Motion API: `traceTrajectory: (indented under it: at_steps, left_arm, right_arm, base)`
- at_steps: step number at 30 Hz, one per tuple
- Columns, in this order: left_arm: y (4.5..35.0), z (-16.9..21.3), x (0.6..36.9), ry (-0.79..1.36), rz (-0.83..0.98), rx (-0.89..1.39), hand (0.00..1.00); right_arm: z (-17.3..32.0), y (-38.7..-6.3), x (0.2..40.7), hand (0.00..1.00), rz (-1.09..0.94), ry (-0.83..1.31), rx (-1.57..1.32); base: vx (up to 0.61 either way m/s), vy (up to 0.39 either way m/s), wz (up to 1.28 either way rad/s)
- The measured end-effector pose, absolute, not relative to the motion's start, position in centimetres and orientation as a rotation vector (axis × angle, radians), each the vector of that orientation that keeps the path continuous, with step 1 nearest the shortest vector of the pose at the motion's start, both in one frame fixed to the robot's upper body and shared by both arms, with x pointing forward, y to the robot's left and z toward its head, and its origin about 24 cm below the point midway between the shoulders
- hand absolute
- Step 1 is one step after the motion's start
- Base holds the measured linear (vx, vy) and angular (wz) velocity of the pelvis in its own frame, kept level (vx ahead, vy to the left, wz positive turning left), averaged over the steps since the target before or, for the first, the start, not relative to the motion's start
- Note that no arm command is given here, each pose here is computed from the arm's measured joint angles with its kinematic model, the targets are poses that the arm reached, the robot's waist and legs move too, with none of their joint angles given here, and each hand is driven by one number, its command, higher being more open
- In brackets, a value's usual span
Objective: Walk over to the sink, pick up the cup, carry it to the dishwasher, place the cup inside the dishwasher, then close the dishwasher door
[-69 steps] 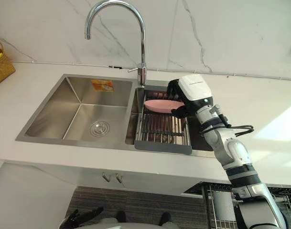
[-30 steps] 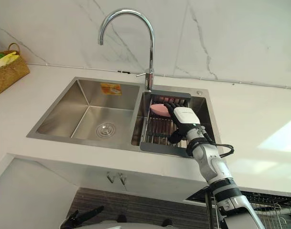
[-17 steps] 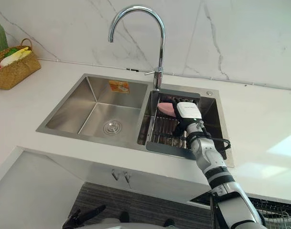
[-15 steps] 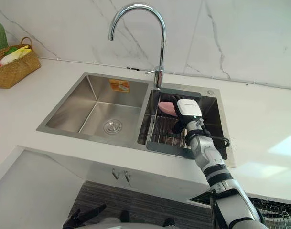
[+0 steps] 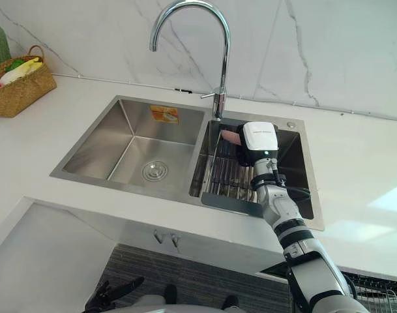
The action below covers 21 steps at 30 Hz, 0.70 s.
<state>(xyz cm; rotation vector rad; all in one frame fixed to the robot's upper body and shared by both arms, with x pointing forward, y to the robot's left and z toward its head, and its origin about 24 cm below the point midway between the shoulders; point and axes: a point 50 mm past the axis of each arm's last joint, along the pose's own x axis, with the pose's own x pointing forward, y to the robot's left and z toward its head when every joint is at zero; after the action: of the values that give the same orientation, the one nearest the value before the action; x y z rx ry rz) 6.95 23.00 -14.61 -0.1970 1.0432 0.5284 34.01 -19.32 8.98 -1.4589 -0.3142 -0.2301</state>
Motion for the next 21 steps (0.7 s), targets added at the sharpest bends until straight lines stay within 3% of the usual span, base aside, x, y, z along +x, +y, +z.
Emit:
traceTrajectory:
  at_steps: [10,16,21]
  left_arm:
    - [23.2,-14.5,7.0,1.029,0.543,-0.174,1.00]
    - [23.9,-14.3,7.3,1.009,0.585,-0.174,1.00]
    - [23.3,-14.0,8.3,0.971,0.546,-0.197,1.00]
  right_arm:
    - [10.9,-19.5,33.0,0.00,-0.280,-0.412,-1.323]
    - [12.8,-19.2,30.0,0.00,-0.298,-0.544,-1.202]
    - [15.7,-21.6,27.4,0.00,-0.413,-0.639,-1.141]
  base:
    - [0.01,0.005,-0.13]
    - [0.02,0.004,-0.13]
    - [-0.03,0.014,-0.17]
